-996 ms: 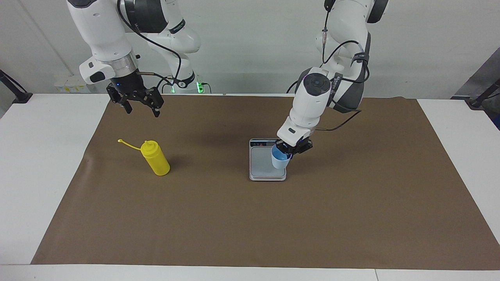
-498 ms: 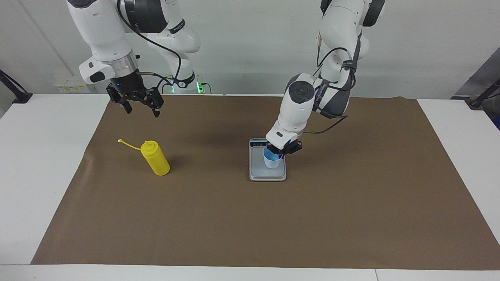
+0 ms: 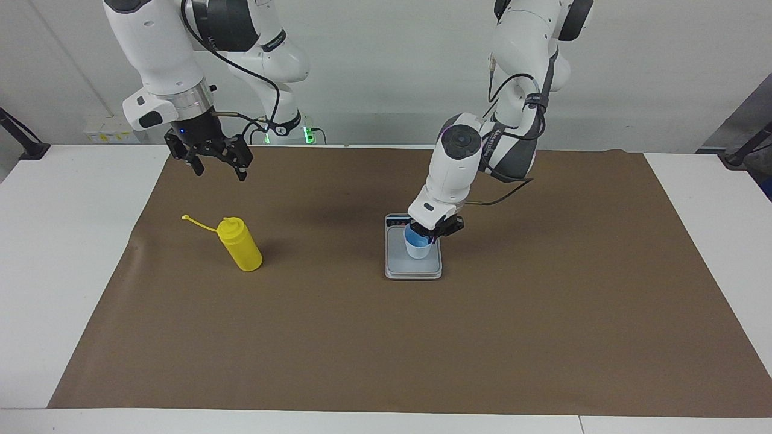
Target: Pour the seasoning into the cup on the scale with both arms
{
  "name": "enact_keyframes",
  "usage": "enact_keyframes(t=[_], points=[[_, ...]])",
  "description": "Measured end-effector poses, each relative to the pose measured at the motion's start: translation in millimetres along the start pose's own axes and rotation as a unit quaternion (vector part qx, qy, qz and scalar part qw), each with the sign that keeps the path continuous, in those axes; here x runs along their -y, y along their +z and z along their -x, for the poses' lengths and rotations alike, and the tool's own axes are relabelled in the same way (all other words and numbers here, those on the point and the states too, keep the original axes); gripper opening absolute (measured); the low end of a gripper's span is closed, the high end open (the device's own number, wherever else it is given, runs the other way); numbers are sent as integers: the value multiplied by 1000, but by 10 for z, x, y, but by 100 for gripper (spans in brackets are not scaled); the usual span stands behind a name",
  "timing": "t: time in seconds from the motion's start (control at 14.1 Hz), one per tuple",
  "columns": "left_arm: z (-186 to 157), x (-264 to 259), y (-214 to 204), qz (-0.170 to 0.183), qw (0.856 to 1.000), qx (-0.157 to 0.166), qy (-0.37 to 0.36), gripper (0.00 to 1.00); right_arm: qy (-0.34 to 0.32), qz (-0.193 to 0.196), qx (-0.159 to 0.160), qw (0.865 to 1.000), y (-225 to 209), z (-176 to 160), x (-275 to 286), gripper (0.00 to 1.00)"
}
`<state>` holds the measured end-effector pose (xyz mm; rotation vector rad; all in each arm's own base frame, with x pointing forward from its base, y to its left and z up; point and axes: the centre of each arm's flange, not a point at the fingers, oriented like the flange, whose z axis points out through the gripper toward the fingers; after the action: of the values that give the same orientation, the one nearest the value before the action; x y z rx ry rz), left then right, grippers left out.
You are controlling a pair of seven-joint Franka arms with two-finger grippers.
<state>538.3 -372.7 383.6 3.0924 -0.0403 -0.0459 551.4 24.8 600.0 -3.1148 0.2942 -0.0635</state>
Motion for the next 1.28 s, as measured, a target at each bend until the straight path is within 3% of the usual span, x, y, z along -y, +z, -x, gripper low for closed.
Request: enact_keyframes(t=[0.28, 0.36, 0.71, 0.92, 1.28], points=[[5, 6, 19, -1, 1000, 1, 0, 3, 0, 0, 0, 1000, 1, 0, 0, 100], [5, 7, 20, -1, 1000, 1, 0, 7, 0, 0, 0, 1000, 3, 0, 0, 100], [-4, 23, 12, -1, 1000, 0, -2, 63, 0, 0, 0, 1000, 3, 1, 0, 100], [-80, 156, -253, 5, 1000, -22, -11, 99, 0, 0, 0, 1000, 4, 1, -1, 100], [-292, 883, -984, 1, 998, -70, 3, 100, 1, 0, 0, 1000, 4, -2, -13, 100]])
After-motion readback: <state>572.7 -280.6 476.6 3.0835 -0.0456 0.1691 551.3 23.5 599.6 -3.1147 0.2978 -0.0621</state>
